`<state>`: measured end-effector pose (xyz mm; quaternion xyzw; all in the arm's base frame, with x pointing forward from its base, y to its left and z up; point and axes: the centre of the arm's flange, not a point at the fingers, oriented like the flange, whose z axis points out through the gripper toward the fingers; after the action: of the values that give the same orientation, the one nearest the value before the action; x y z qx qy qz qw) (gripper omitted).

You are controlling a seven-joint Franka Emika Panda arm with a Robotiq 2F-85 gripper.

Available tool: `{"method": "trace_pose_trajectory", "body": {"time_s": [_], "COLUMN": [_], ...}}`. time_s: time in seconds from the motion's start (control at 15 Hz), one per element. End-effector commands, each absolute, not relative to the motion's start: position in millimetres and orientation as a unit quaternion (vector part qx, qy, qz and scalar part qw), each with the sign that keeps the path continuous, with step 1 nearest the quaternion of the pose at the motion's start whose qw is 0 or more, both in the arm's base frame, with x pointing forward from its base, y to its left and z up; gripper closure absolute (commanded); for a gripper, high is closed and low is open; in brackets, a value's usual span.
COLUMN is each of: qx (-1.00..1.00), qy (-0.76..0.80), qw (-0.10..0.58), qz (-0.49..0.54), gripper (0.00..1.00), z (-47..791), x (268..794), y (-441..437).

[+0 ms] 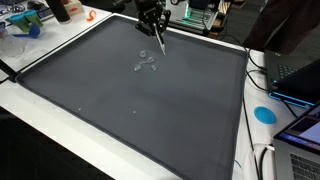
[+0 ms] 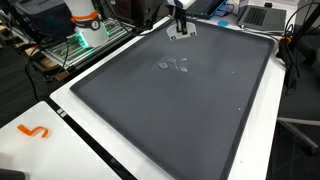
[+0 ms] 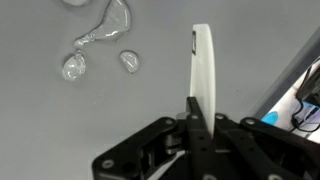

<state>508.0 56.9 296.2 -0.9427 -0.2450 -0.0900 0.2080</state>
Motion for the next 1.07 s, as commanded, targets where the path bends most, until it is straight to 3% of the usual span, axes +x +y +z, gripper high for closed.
{"method": "trace_pose_trajectory", "body": {"time_s": [0.0, 1.0], "qx": [-0.950, -0.983], "qy": [-0.228, -0.157], "qw": [0.195, 0.090], "qz": [-0.081, -0.031], "gripper": [0.99, 0.99], "z": [300, 320], "x": [494, 494], "y": [63, 105]}}
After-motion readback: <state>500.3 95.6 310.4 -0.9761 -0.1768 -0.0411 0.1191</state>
